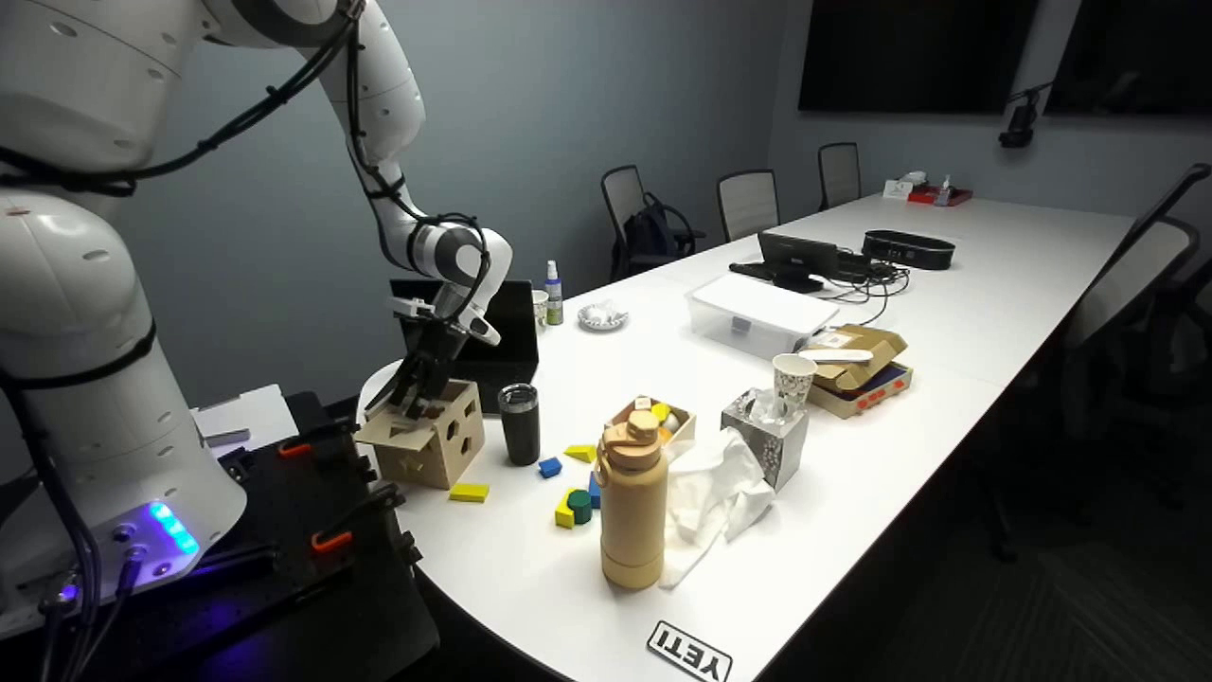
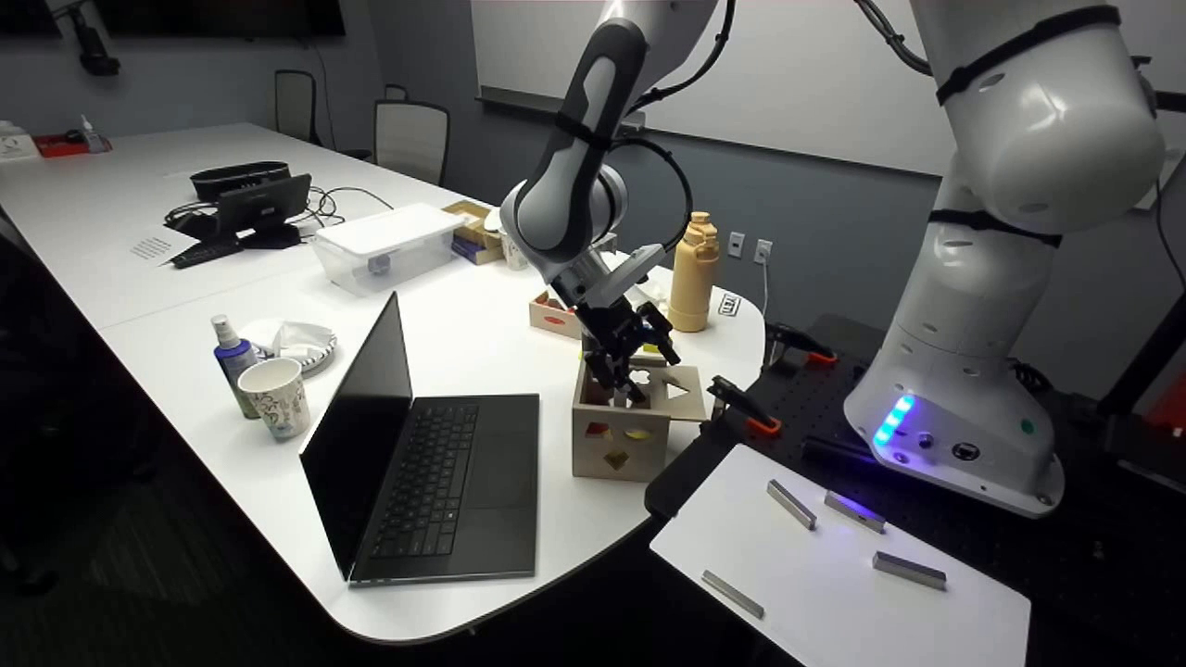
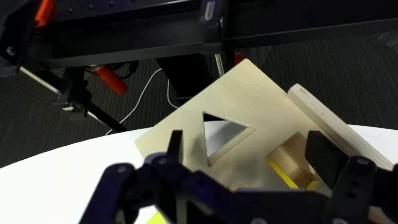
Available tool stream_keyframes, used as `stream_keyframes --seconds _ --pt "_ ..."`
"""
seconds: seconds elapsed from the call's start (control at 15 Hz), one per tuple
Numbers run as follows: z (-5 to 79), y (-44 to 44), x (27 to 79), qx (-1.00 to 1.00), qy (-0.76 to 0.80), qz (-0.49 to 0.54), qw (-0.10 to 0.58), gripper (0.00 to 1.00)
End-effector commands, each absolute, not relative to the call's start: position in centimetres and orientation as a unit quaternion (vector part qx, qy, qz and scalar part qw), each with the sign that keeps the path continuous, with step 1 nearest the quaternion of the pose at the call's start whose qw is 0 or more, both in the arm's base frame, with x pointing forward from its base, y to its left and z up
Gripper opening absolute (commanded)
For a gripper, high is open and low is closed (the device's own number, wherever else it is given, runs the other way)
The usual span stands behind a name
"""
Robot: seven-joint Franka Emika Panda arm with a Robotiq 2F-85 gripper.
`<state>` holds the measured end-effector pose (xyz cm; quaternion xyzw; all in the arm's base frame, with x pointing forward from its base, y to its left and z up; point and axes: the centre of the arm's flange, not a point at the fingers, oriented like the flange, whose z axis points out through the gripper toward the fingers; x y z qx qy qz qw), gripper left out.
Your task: Half open the wooden box by sliding the lid
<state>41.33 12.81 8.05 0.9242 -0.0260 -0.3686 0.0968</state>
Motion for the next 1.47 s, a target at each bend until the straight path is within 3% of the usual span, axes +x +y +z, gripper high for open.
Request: stream_keyframes --seconds 0.0,1.4 --pt "7.6 13.7 40.7 0.93 -0.02 -0.353 0.105 1.0" --pt "7.5 13.8 39.2 0.907 -0.017 -0.401 0.128 1.0"
